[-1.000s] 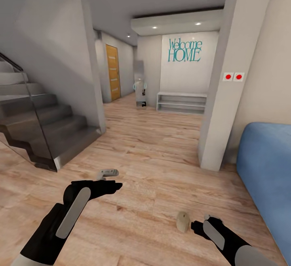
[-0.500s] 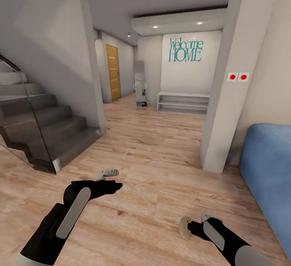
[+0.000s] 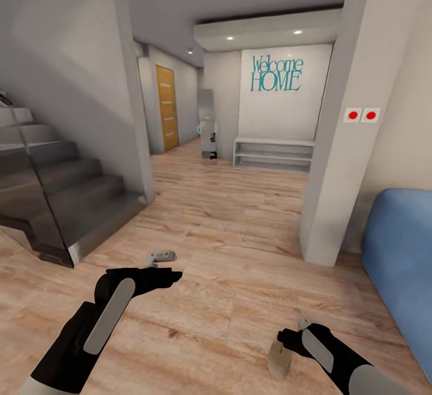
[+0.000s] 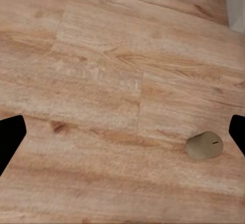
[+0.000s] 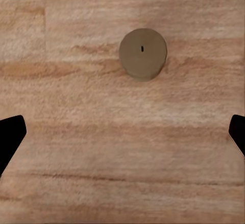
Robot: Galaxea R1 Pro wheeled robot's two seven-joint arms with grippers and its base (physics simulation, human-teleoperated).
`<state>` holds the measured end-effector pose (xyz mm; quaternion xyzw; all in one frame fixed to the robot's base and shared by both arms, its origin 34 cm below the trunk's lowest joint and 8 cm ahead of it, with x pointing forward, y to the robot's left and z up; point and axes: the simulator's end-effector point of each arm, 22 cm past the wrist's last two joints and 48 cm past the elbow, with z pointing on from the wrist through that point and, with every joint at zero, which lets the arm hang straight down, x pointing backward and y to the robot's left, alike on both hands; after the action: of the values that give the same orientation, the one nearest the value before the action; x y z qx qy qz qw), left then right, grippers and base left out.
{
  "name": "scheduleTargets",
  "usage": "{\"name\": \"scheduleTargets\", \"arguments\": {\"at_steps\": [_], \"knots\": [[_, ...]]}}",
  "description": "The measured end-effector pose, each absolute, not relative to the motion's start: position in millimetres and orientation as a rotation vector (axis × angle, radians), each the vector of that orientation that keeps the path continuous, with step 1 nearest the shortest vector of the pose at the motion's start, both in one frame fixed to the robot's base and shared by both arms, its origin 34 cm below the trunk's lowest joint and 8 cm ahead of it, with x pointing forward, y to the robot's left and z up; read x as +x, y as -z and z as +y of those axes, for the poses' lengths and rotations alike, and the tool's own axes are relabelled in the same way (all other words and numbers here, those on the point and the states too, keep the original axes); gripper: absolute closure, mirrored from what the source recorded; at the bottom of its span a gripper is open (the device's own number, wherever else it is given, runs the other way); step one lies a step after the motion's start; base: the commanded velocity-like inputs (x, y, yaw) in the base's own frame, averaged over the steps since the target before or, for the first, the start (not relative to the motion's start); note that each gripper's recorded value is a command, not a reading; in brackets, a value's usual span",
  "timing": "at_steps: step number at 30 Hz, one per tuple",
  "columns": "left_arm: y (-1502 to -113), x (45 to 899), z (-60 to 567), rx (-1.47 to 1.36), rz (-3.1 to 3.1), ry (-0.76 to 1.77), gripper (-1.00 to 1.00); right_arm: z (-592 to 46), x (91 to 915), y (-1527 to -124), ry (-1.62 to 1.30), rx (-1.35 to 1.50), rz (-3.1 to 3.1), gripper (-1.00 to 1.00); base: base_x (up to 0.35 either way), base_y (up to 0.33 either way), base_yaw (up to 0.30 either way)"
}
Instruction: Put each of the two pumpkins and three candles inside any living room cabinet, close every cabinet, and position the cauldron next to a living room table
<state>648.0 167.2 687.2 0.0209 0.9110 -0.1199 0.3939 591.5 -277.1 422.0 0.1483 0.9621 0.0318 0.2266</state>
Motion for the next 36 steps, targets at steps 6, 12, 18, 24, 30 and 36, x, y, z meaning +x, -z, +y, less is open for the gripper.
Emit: {"name": "scheduleTargets", "arguments": {"at_steps": [6, 12, 18, 24, 30, 36], "knots": [[-687.3, 648.0, 166.5, 0.053, 2.311, 0.306, -1.00, -276.8, 591.4, -421.9, -0.088, 0.407, 2.652, -1.00, 0.162, -0.034, 0.000], [-687.3, 648.0, 166.9, 0.053, 2.311, 0.305, -1.00, -276.4, 591.4, -421.9, -0.088, 0.407, 2.652, -1.00, 0.259, 0.002, 0.000], [-687.4, 647.9, 166.4, 0.053, 2.311, 0.306, -1.00, -276.3, 591.4, -421.9, -0.088, 0.407, 2.652, -1.00, 0.275, 0.066, 0.000], [-687.3, 647.9, 166.3, 0.054, 2.311, 0.306, -1.00, -276.3, 591.6, -422.1, -0.088, 0.407, 2.652, -1.00, 0.223, -0.084, 0.000], [-687.1, 647.9, 165.8, 0.054, 2.311, 0.308, -1.00, -276.0, 591.6, -421.9, -0.089, 0.407, 2.652, -1.00, 0.222, -0.141, 0.000], [-687.0, 648.1, 166.1, 0.054, 2.311, 0.307, -1.00, -276.0, 591.7, -421.8, -0.089, 0.407, 2.652, -1.00, 0.030, -0.026, 0.000]]}}
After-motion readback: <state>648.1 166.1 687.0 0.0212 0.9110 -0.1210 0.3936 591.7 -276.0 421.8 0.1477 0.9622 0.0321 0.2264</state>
